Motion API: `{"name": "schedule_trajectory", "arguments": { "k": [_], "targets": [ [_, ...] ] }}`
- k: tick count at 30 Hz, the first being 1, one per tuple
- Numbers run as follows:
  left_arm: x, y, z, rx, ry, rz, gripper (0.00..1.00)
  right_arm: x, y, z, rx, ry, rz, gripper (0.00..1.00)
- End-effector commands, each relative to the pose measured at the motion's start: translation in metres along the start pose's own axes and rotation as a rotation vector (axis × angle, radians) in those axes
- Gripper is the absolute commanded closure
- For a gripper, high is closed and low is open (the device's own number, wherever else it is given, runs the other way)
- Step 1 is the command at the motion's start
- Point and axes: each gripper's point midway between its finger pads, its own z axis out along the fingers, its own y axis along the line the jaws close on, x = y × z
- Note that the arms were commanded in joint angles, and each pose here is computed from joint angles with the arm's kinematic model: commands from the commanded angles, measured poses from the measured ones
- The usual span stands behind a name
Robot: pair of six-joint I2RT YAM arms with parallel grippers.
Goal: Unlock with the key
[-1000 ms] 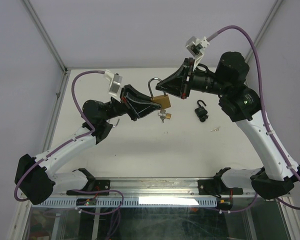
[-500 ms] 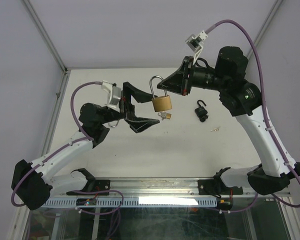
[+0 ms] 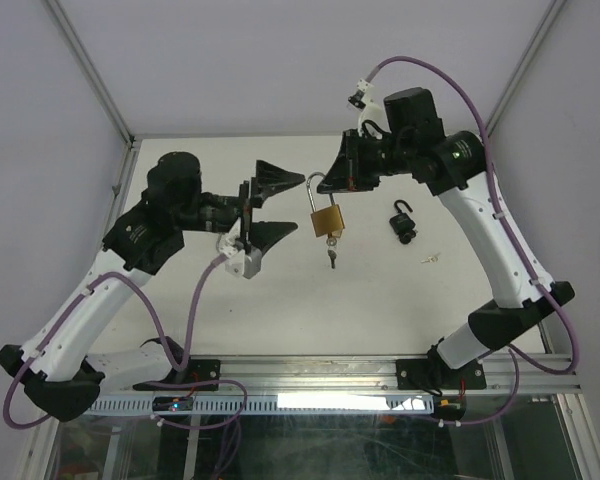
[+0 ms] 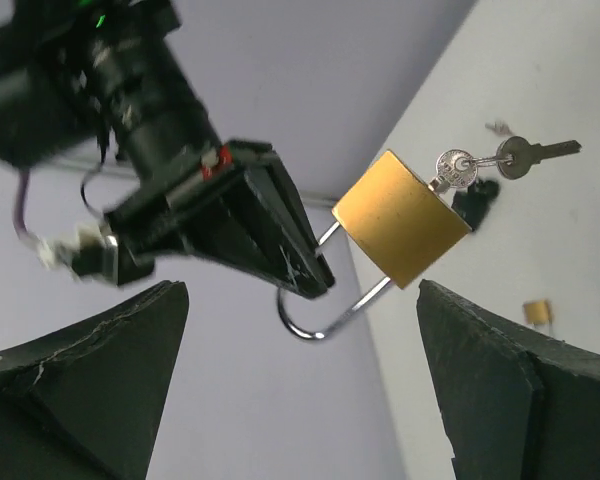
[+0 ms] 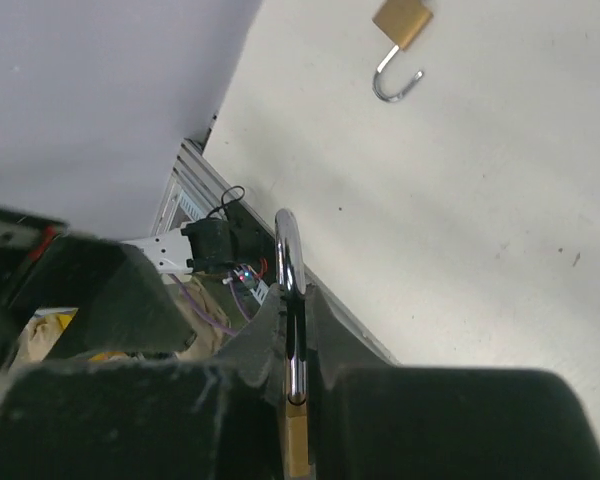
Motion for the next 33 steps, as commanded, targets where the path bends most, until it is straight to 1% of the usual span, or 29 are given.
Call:
{"name": "schedule_trajectory", "arguments": {
  "k": [1, 4, 6, 9, 14, 16, 19, 21, 22, 25, 31, 33],
  "targets": [
    [0.008, -0.038, 0.014, 0.330, 0.023, 0.446, 0.01, -0.005, 0.017, -0.004, -0.035, 0.000, 0.051, 1.00],
    [0.016, -0.045, 0.021, 0.461, 0.039, 0.505, 0.01, 0.003, 0.024, 0.006, -0.056, 0.033, 0.040, 1.00],
    [0.024, -0.053, 0.023, 0.545, 0.063, 0.517, 0.01, 0.009, 0.028, 0.013, -0.066, 0.059, 0.033, 1.00],
    [0.025, -0.065, 0.027, 0.621, 0.048, 0.520, 0.01, 0.014, 0.032, 0.022, -0.082, 0.088, 0.022, 1.00],
    [0.037, -0.064, 0.032, 0.658, 0.087, 0.584, 0.01, 0.017, 0.047, 0.029, -0.141, 0.105, -0.014, 1.00],
    [0.030, -0.067, 0.033, 0.668, 0.061, 0.595, 0.01, 0.018, 0.047, 0.031, -0.144, 0.111, -0.018, 1.00],
    [0.016, -0.079, 0.033, 0.704, 0.026, 0.546, 0.01, 0.018, 0.045, 0.035, -0.140, 0.116, -0.023, 1.00],
    [0.023, -0.075, 0.031, 0.708, 0.074, 0.542, 0.01, 0.017, 0.049, 0.037, -0.157, 0.119, -0.031, 1.00],
    [0.035, -0.079, 0.036, 0.727, 0.102, 0.519, 0.01, 0.017, 0.051, 0.037, -0.162, 0.118, -0.037, 1.00],
    [0.050, -0.078, 0.033, 0.747, 0.176, 0.521, 0.01, 0.017, 0.053, 0.038, -0.167, 0.112, -0.046, 1.00],
    [0.050, -0.087, 0.030, 0.764, 0.177, 0.511, 0.01, 0.015, 0.056, 0.041, -0.183, 0.108, -0.051, 1.00],
    [0.053, -0.087, 0.031, 0.766, 0.192, 0.504, 0.04, 0.015, 0.059, 0.042, -0.198, 0.109, -0.055, 1.00]
  ]
}}
